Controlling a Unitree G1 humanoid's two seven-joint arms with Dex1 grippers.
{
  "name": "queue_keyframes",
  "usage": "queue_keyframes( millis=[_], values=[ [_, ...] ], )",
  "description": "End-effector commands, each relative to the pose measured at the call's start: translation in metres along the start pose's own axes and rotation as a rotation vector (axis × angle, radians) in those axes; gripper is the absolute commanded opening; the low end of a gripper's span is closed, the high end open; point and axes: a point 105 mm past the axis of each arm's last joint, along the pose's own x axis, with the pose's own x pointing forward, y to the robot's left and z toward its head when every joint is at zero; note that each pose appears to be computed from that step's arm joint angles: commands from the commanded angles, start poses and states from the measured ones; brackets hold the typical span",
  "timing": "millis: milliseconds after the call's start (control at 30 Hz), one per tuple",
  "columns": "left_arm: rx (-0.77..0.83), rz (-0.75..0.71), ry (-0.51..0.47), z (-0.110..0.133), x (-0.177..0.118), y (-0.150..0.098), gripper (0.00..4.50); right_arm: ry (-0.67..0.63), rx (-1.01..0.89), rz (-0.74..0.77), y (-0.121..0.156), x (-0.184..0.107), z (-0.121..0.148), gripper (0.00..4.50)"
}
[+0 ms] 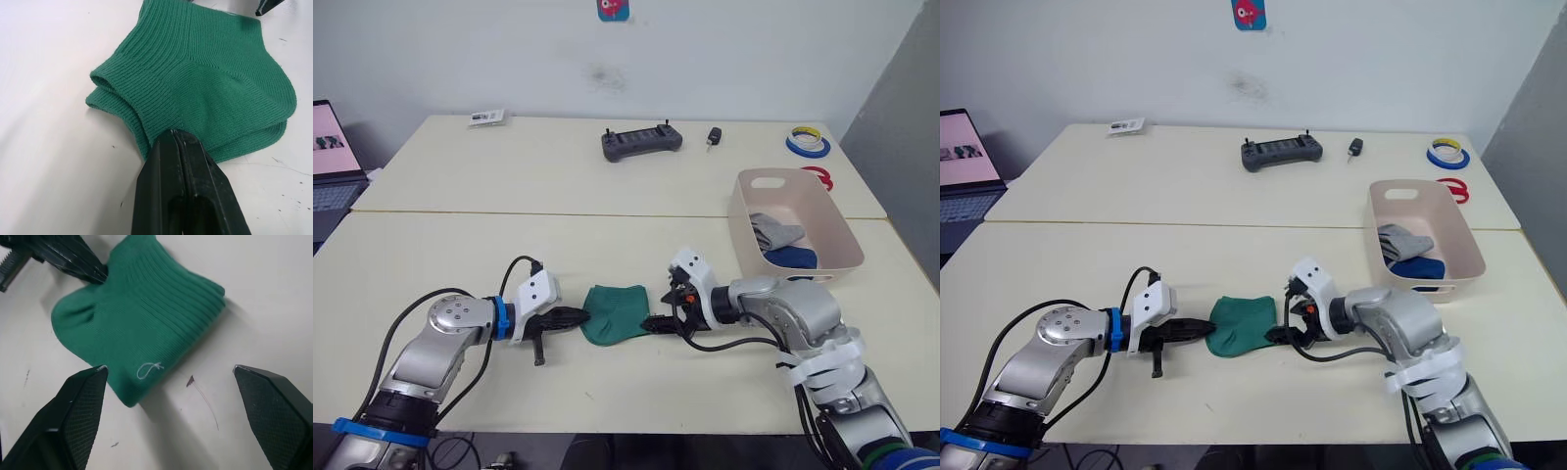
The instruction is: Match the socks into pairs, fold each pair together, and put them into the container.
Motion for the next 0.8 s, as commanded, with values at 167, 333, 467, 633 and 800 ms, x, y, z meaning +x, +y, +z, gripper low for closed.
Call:
queue_keyframes(
  millis=[167, 333, 467, 633, 800],
  values=[
    [-0.056, -0.008, 0.084, -0.025, 0.002, -0.01, 0.0, -0.008, 0.107, 0.127, 0.029, 0.03, 0.012, 4.46],
    [-0.057, -0.005, 0.086, -0.026, 0.002, -0.013, 0.0, -0.047, 0.2, 0.168, 0.034, 0.042, 0.024, 4.46],
    [-0.061, -0.003, 0.087, -0.027, 0.001, -0.014, 0.0, -0.076, 0.247, 0.185, 0.031, 0.044, 0.031, 4.46],
    [-0.063, 0.003, 0.082, -0.026, 0.001, -0.014, 0.0, -0.081, 0.268, 0.188, 0.029, 0.047, 0.033, 4.07],
    [-0.069, 0.008, 0.072, -0.025, -0.001, -0.013, 0.0, -0.093, 0.275, 0.194, 0.032, 0.05, 0.035, 2.48]
  ],
)
